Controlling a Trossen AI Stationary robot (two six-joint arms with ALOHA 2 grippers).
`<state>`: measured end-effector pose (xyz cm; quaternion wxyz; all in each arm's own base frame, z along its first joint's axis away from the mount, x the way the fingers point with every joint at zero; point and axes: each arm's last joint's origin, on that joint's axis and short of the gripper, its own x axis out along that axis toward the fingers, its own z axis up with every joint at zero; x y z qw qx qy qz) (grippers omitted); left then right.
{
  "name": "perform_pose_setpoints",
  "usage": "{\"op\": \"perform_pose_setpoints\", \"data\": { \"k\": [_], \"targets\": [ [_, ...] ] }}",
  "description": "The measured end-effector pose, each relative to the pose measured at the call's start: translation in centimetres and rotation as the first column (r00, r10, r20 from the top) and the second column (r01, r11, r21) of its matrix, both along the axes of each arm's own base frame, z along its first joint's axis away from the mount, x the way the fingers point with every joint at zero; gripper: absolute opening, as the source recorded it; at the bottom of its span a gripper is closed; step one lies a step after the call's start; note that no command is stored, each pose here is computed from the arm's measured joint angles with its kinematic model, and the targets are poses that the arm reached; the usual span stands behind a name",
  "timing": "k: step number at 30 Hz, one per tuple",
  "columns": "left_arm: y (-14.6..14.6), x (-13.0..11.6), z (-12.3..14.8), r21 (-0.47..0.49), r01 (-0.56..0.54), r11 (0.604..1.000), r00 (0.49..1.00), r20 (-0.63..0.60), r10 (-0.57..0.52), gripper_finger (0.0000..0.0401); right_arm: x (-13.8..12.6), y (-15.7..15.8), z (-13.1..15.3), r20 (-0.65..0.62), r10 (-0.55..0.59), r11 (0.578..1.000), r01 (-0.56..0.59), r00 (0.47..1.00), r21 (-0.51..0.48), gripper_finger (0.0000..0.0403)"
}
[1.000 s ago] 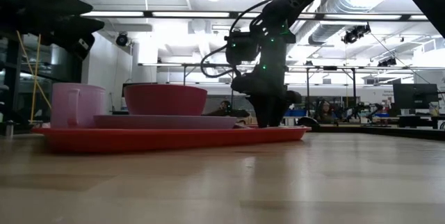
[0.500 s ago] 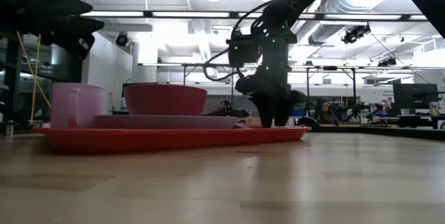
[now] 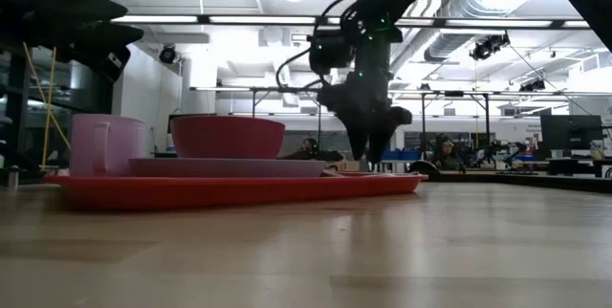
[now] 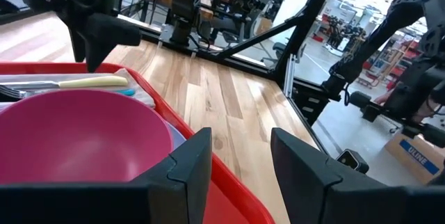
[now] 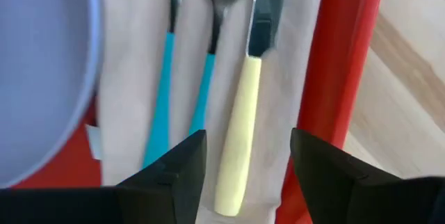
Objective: Set up tray
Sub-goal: Adjust the white plate on the red serving tray
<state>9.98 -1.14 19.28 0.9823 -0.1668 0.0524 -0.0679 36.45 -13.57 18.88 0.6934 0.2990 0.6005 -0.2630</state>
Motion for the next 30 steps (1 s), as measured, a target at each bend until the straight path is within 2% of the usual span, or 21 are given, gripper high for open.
{"op": "perform_pose_setpoints", "data": {
  "k": [10,15,23,30],
  "targets": [
    [0.0,0.0,0.0,-0.008,0.010,1.000,1.000,-0.001,-0.010,0.0179,1.9,0.3,2.4,0.139,0.037,0.999,-0.036,0.990,-0.004,0.0187],
    [0.0,0.0,0.1,-0.017,0.009,1.000,1.000,0.007,-0.009,0.0179,2.8,1.4,2.2,0.197,0.145,0.989,-0.137,0.970,-0.052,0.0183],
    [0.0,0.0,0.2,-0.056,0.004,0.998,1.000,0.014,-0.003,0.0179,3.5,1.1,1.5,0.286,0.175,0.982,-0.148,0.942,-0.113,0.0183],
    [0.0,0.0,0.2,-0.097,0.001,0.995,1.000,0.009,0.000,0.0179,4.3,-0.8,2.2,0.438,0.192,0.979,-0.143,0.878,-0.143,0.0177]
  ]
}}
